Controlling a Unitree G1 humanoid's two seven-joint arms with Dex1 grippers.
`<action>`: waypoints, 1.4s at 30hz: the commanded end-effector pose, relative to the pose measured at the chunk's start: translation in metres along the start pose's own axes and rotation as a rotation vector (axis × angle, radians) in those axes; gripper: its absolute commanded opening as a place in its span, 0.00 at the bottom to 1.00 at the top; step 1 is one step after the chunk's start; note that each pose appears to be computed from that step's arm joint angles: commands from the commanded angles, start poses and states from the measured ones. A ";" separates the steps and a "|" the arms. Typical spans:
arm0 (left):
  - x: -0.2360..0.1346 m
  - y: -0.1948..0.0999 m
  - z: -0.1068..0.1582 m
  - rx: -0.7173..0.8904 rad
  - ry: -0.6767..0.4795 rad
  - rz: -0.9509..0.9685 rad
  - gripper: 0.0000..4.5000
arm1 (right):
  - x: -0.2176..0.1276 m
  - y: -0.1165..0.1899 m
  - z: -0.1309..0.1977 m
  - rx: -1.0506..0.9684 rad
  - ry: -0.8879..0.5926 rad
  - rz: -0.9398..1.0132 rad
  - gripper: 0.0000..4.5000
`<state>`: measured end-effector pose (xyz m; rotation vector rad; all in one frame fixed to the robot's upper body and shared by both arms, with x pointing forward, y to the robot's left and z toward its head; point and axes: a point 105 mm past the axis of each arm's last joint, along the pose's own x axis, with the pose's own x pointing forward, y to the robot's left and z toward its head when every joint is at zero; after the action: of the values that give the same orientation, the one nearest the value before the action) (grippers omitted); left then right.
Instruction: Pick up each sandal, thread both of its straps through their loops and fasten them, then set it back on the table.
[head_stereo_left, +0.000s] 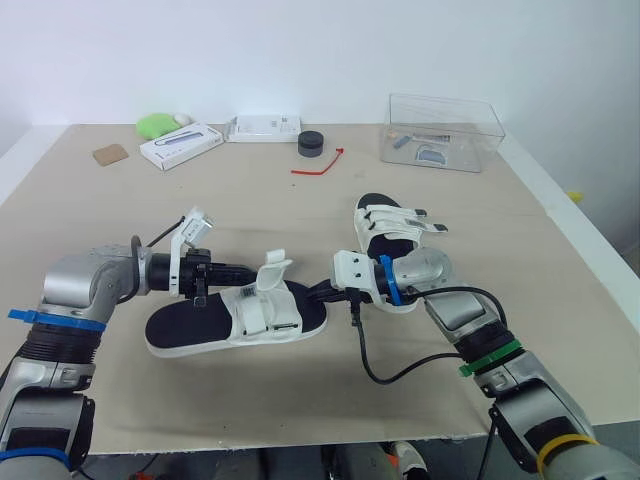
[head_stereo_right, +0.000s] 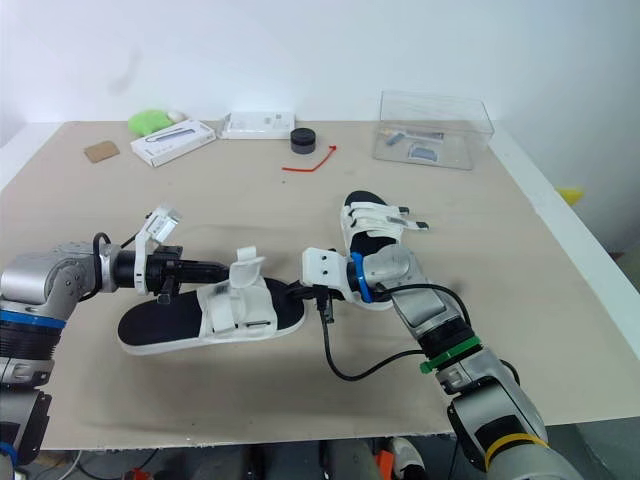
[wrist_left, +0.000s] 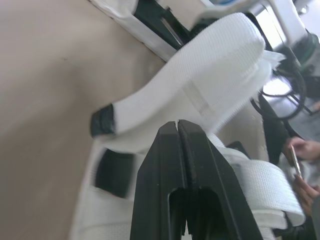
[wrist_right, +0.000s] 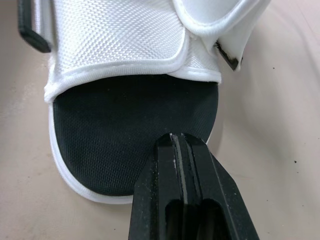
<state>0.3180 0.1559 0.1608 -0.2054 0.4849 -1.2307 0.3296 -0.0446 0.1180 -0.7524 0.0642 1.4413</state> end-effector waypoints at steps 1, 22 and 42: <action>-0.013 0.005 0.023 -0.036 -0.090 0.049 0.02 | 0.000 0.006 -0.012 0.016 0.042 0.003 0.00; -0.018 -0.051 0.027 -0.477 -0.225 -0.262 0.96 | -0.003 0.012 -0.016 0.025 0.057 0.013 0.00; 0.027 -0.027 0.030 -0.633 -0.274 -0.185 0.96 | -0.001 0.009 -0.017 0.017 0.058 0.007 0.00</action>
<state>0.3087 0.1170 0.1810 -0.9471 0.6663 -1.1738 0.3286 -0.0476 0.1167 -0.7581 0.0533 1.4278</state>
